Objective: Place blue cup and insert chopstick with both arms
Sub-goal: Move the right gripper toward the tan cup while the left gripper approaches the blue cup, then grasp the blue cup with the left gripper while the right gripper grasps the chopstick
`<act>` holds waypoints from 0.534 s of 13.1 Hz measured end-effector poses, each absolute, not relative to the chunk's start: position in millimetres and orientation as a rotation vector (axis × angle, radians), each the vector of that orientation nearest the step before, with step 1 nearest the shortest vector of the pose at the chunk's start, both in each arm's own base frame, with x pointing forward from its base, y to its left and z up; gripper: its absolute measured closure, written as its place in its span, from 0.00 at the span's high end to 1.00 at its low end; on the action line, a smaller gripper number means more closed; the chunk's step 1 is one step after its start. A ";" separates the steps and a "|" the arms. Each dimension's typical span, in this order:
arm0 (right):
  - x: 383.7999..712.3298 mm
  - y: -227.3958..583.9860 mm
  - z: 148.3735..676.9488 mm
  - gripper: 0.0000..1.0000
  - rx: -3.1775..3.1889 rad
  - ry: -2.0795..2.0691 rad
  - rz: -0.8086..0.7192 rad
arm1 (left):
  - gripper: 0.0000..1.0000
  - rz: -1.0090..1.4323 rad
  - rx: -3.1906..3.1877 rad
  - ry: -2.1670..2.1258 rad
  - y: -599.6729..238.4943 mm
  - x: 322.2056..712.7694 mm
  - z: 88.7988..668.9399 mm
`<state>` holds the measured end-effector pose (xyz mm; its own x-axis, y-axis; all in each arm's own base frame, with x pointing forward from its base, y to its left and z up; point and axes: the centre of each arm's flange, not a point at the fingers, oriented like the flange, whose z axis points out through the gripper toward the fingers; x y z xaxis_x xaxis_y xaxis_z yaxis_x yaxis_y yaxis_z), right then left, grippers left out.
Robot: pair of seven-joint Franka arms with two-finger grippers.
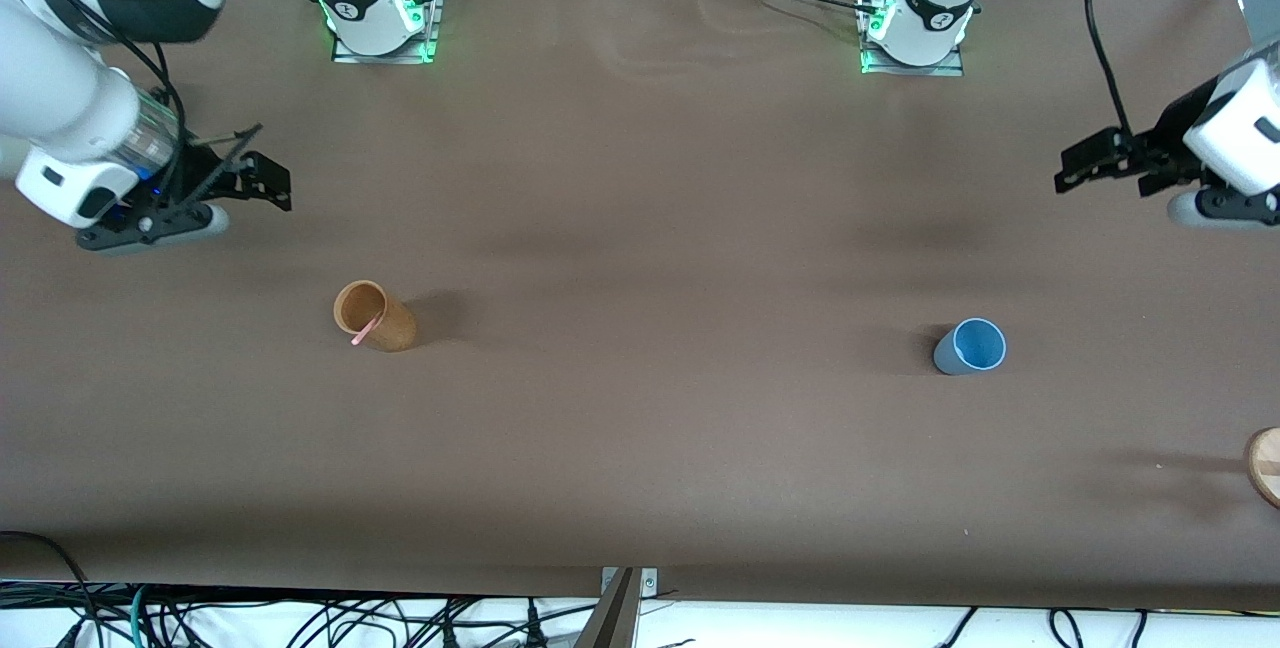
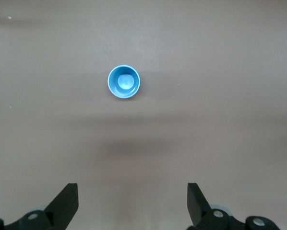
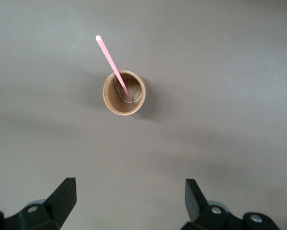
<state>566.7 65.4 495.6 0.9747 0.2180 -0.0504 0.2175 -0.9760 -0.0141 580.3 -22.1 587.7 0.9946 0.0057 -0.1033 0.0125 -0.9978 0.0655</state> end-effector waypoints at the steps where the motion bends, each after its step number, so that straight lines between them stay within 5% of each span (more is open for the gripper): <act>1: 570.1 65.6 484.6 1.00 -3.112 -0.343 0.085 | 1.00 -0.159 3.071 0.015 -22.7 589.8 574.4; 7: 606.7 79.3 405.6 1.00 -3.093 -0.366 0.039 | 1.00 -0.126 3.099 -0.010 -33.9 664.6 433.6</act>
<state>606.7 79.3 405.6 0.9720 0.2339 -0.0219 0.2333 -0.9720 -0.0296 664.6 -33.9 433.6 0.9967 -0.0082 -0.0810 -0.0049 -0.9992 0.0402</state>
